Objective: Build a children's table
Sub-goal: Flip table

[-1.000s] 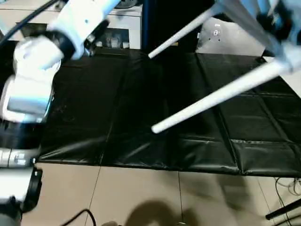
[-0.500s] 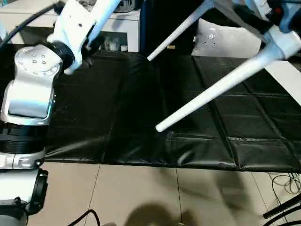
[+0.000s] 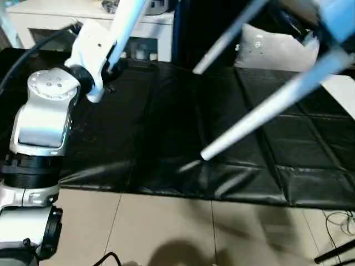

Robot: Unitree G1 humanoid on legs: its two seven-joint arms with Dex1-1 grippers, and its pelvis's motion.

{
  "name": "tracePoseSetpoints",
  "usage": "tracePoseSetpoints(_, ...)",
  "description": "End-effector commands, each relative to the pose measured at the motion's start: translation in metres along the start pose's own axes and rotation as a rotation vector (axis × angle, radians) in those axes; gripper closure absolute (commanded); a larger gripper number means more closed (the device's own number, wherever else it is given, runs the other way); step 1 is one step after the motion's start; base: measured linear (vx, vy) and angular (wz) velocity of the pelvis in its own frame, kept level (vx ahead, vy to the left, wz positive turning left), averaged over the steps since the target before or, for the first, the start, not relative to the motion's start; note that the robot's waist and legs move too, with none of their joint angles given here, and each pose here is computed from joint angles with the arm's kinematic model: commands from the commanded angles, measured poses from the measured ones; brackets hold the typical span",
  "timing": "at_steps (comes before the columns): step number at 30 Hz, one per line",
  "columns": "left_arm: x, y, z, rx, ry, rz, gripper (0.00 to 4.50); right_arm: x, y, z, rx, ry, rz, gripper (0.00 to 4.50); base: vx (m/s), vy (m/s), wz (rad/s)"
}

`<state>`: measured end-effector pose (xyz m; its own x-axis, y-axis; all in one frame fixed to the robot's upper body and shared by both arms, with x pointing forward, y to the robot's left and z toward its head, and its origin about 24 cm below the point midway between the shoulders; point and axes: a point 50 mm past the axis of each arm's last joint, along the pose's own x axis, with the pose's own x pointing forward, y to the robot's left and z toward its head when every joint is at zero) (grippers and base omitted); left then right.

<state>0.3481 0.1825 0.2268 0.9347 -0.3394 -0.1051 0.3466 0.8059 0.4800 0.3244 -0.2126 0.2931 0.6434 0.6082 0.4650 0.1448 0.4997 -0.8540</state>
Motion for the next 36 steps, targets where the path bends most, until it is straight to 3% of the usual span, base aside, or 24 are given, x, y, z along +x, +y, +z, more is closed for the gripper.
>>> tracePoseSetpoints(1, 0.009, -0.025, 0.013, 0.003, -0.056, -0.128, 2.96, -0.008, 0.066, 0.000, -0.007, -0.010, 0.279, 0.00, 0.074, -0.005, 0.03)
tracePoseSetpoints(5, 0.009, -0.026, 0.012, -0.013, -0.045, -0.138, 2.96, -0.020, 0.094, -0.003, 0.102, 0.023, 0.346, 0.00, 0.034, -0.002, 0.01)
tracePoseSetpoints(9, 0.008, -0.026, 0.011, -0.016, -0.039, -0.135, 2.96, -0.021, 0.098, -0.004, 0.111, 0.034, 0.364, 0.00, 0.000, 0.000, 0.00)
tracePoseSetpoints(14, 0.002, -0.023, 0.001, -0.039, 0.000, -0.129, 2.96, -0.005, 0.067, -0.005, 0.019, 0.030, 0.228, 0.00, 0.000, 0.000, 0.00)
tracePoseSetpoints(15, 0.002, -0.023, 0.001, -0.039, 0.000, -0.129, 2.96, -0.005, 0.067, -0.005, 0.019, 0.030, 0.228, 0.00, 0.000, 0.000, 0.00)
tracePoseSetpoints(18, -0.003, -0.020, -0.007, -0.060, 0.043, -0.117, 2.96, 0.011, 0.040, -0.013, 0.023, 0.083, 0.219, 0.00, 0.000, 0.000, 0.00)
tracePoseSetpoints(23, -0.012, -0.024, -0.026, -0.118, 0.117, -0.103, 2.96, 0.030, 0.015, -0.019, 0.008, 0.118, 0.238, 0.00, 0.000, 0.000, 0.00)
tracePoseSetpoints(27, -0.017, -0.026, -0.037, -0.149, 0.161, -0.074, 2.96, 0.043, 0.005, -0.003, -0.050, -0.001, 0.207, 0.00, 0.000, 0.000, 0.00)
tracePoseSetpoints(30, -0.020, -0.030, -0.040, -0.170, 0.174, -0.059, 2.97, 0.048, 0.008, 0.014, -0.124, -0.138, 0.209, 0.00, 0.000, 0.000, 0.00)
tracePoseSetpoints(31, -0.021, -0.032, -0.041, -0.180, 0.174, -0.055, 2.97, 0.048, 0.013, 0.026, -0.160, -0.234, 0.190, 0.00, 0.000, 0.000, 0.00)
tracePoseSetpoints(35, -0.021, -0.035, -0.041, -0.190, 0.169, -0.052, 2.98, 0.044, 0.029, 0.034, -0.120, -0.319, 0.213, 0.00, 0.026, 0.003, 0.01)
tracePoseSetpoints(36, -0.020, -0.038, -0.040, -0.196, 0.163, -0.053, 2.98, 0.036, 0.047, 0.039, -0.112, -0.370, 0.235, 0.00, 0.000, 0.000, 0.00)
